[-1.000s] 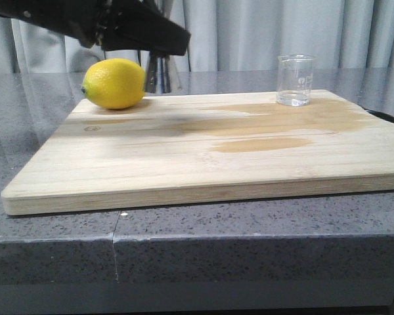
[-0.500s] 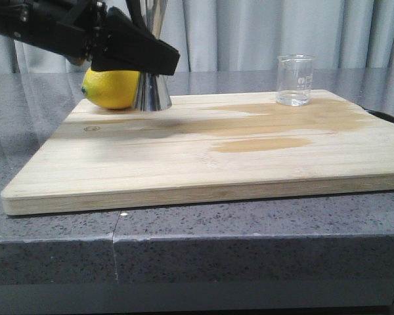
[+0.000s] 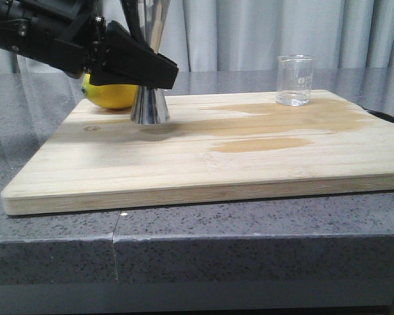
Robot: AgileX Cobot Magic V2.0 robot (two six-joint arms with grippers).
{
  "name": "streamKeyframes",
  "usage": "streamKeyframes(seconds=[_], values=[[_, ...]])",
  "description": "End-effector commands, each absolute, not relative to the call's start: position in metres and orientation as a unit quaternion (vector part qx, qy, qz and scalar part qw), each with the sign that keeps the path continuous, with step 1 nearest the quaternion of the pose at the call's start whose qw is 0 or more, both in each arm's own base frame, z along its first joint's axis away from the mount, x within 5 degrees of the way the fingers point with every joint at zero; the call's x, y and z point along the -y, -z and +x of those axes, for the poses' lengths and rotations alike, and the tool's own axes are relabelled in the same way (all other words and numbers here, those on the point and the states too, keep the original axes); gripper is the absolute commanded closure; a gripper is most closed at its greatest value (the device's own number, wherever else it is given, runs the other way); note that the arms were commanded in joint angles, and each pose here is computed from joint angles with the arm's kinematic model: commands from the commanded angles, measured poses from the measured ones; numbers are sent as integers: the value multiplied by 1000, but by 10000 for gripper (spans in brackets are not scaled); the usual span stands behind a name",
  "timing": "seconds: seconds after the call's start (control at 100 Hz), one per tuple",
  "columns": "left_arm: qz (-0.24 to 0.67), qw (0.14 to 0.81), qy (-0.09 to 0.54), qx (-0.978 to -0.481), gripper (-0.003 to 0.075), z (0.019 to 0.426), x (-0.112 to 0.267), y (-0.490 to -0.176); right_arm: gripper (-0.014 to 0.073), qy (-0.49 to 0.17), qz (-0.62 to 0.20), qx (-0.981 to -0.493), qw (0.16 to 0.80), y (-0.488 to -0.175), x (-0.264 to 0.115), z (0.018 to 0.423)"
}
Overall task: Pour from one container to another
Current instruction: 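Lower the filled jigger onto the board beside the lemon with the left gripper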
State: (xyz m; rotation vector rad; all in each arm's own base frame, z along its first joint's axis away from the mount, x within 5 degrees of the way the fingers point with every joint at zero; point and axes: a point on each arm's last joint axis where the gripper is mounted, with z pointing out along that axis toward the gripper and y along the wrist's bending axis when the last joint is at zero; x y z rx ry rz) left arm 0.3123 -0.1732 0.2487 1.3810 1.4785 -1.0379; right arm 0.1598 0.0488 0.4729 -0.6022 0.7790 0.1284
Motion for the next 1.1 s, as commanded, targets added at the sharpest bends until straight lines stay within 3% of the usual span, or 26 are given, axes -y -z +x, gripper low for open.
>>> streamKeyframes(seconds=[0.0, 0.35, 0.61, 1.09], values=[[536, 459, 431, -562, 740, 309, 174, -275, 18, -66, -276, -347, 894, -485, -47, 151], [536, 456, 427, -567, 740, 308, 174, -267, 18, -67, -277, -346, 894, -485, -47, 151], [526, 431, 465, -567, 740, 312, 177, -249, 18, -68, -277, -344, 895, -485, -47, 151], [523, 434, 461, -570, 738, 314, 177, -248, 21, -68, -277, -344, 895, -485, -47, 151]])
